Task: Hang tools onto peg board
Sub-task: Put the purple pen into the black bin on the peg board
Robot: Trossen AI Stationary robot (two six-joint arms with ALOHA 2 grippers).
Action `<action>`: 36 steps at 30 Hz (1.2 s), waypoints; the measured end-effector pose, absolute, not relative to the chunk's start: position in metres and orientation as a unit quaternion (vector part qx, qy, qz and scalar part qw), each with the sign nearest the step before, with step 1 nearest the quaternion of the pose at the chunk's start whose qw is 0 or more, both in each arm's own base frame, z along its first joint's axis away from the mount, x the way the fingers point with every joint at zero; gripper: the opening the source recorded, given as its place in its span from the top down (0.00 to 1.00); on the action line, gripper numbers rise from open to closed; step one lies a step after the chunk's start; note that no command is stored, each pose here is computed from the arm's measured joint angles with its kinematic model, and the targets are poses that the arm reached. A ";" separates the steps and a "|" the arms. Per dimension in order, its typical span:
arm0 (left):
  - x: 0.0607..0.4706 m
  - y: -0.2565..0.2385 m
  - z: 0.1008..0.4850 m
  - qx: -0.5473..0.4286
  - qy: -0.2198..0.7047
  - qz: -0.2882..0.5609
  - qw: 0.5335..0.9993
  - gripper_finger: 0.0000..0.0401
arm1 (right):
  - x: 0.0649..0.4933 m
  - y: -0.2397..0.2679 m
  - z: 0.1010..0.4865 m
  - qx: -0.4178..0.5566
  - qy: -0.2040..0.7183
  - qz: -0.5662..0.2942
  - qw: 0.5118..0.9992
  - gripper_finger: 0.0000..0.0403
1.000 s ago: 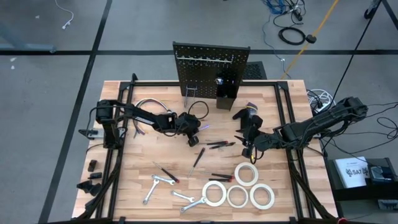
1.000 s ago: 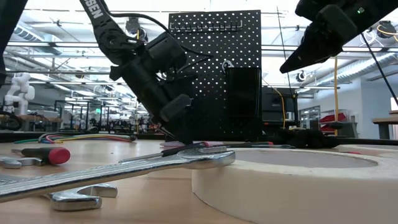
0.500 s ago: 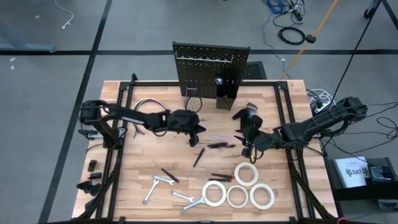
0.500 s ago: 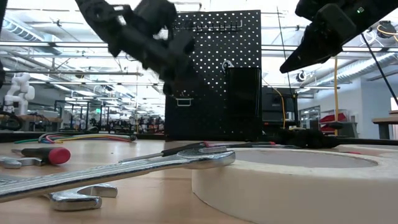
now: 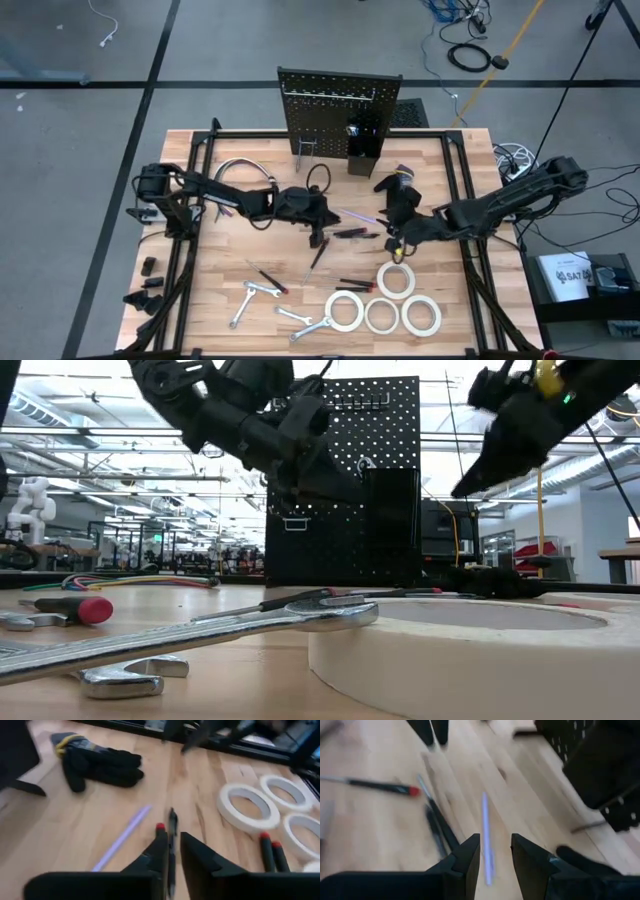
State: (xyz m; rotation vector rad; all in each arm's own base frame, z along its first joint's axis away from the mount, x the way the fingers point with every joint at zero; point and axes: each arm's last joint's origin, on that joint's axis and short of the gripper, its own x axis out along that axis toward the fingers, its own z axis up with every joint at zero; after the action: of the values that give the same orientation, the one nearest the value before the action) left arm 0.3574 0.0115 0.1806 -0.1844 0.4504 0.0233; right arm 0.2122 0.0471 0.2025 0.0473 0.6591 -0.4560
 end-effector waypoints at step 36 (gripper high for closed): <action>0.366 0.022 0.194 -0.050 0.277 0.005 0.959 0.68 | 0.197 0.017 0.125 0.057 0.329 -0.172 0.927 0.71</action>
State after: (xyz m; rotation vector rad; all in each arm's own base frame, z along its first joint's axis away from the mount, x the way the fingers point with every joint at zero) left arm 0.3663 0.0224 0.1939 -0.1014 0.5621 0.0099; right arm 0.1970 0.0172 0.1246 0.1162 0.6746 -0.3516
